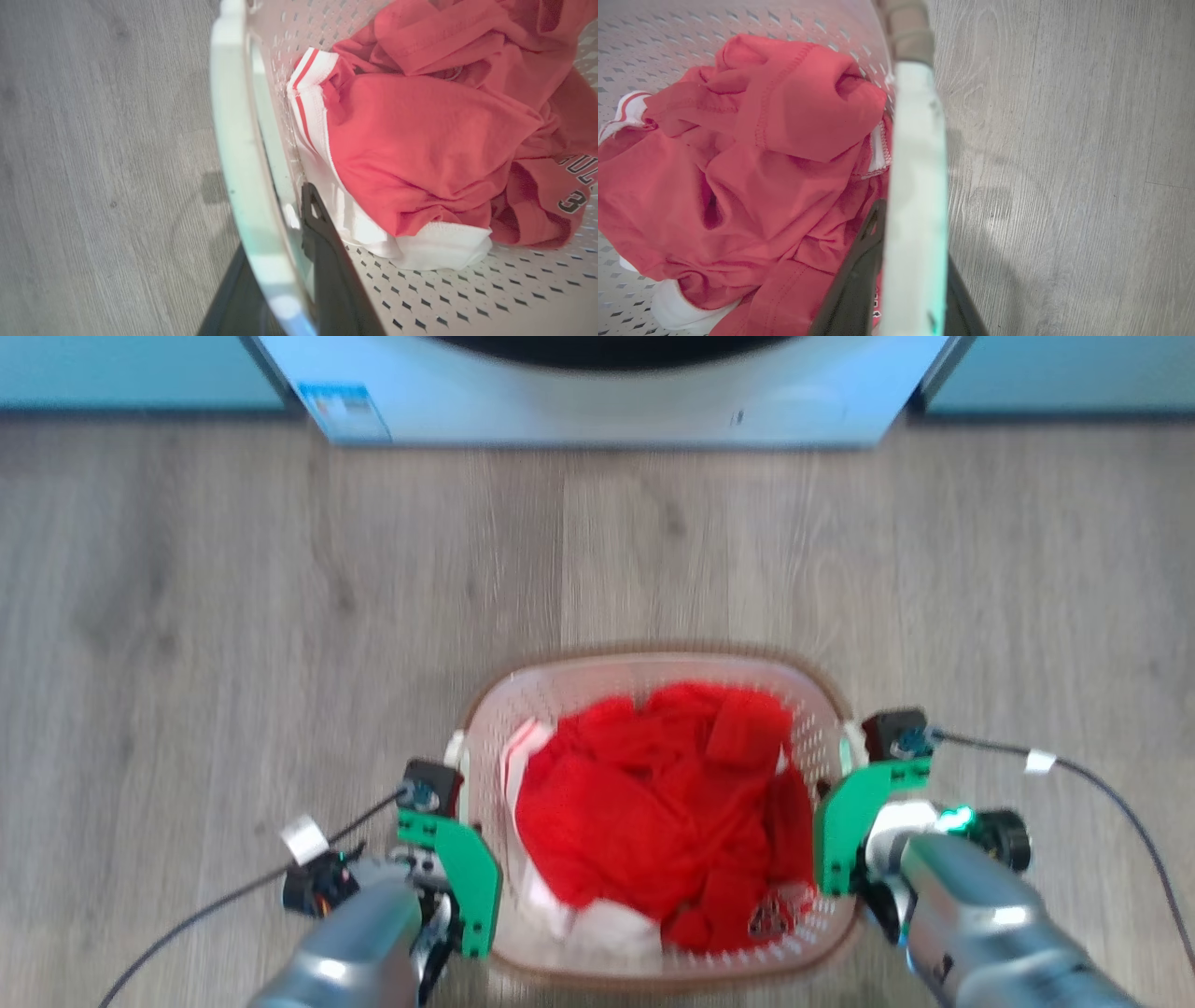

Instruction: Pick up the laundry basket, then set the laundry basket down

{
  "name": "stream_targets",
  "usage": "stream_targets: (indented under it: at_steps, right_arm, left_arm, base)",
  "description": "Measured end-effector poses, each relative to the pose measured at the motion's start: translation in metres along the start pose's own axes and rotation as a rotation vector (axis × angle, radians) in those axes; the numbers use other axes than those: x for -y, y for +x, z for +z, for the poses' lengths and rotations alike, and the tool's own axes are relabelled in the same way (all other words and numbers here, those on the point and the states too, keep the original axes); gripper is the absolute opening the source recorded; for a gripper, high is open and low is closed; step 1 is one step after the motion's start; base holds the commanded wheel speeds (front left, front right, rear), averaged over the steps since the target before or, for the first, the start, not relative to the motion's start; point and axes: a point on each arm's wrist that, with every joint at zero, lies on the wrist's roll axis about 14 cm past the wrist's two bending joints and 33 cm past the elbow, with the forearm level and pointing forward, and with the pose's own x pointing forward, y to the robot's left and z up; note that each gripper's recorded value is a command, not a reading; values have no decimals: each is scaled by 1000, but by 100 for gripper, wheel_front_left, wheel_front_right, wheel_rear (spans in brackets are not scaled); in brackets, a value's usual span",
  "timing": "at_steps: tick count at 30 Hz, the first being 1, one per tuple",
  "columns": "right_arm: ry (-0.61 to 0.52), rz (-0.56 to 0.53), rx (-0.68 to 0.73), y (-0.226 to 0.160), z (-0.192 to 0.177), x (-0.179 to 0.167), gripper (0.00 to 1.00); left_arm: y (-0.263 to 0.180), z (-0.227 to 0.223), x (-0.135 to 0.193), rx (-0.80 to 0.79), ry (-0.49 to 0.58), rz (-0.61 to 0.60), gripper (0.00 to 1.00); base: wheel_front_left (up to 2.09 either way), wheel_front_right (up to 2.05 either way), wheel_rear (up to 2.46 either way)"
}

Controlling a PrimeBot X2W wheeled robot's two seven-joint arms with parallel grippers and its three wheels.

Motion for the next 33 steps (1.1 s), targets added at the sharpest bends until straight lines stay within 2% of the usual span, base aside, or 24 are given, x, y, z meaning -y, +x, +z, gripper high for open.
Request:
stream_targets:
  at_steps: [11,17,25,33]
  right_arm:
    - [-71,17,33,-44,-1,-23,0]
    - [-94,20,67,-56,8,-29,0]
    - [-93,21,48,-71,-13,-35,0]
    - [-108,27,58,-75,-11,-39,0]
  left_arm:
    - [-39,-5,11,59,30,19,0]
    - [-49,2,13,97,43,27,0]
    - [-61,-15,19,91,48,26,0]
    - [-65,-16,19,100,55,33,0]
  base:
    - [0,0,0]
    - [0,0,0]
    - [0,0,0]
    - [0,0,0]
